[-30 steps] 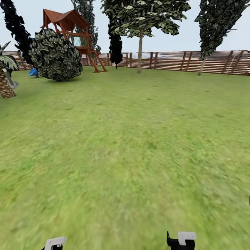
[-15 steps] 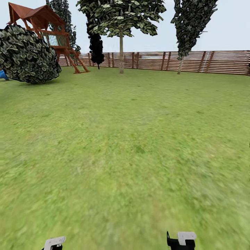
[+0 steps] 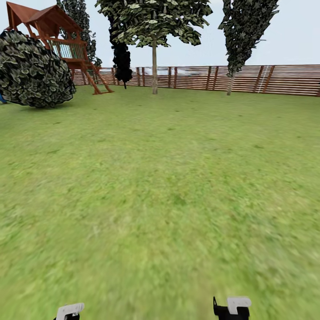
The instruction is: In the garden, pick up the pesticide atomizer on the floor and spray pesticide onto both trees until each tree trunk is fully covered.
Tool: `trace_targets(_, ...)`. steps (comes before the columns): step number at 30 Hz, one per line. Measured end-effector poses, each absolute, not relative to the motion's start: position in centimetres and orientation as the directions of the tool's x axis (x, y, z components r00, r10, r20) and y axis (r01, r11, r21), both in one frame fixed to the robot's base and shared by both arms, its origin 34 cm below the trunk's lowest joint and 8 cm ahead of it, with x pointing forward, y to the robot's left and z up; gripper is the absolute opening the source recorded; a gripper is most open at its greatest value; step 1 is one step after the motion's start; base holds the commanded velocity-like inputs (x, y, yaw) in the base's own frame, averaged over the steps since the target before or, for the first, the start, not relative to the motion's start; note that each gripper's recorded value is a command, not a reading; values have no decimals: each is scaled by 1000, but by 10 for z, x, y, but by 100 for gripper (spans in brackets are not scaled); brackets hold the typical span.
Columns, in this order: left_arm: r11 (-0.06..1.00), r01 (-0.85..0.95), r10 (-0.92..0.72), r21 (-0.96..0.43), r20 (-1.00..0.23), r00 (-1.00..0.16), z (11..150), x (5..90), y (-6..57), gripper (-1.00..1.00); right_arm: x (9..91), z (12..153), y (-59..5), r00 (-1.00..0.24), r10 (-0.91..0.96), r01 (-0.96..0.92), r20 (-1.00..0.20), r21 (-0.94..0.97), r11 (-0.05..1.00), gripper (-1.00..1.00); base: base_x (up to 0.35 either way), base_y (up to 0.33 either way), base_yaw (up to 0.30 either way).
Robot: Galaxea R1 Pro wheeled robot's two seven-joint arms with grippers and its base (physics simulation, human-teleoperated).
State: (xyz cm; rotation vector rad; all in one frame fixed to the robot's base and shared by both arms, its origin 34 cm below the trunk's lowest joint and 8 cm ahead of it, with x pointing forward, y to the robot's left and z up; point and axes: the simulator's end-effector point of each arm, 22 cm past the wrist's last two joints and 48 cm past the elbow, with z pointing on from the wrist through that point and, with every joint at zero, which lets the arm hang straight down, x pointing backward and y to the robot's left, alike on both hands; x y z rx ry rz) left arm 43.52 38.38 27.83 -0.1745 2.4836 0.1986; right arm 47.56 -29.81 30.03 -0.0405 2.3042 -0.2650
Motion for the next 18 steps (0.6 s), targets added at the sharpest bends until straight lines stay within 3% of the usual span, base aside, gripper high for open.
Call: trace_targets(18,980,-172,-75,102,-608,-790,279,435,385,-100,470,298,-299,-689,-117,51,-715,-208,977,100,339,0,0)
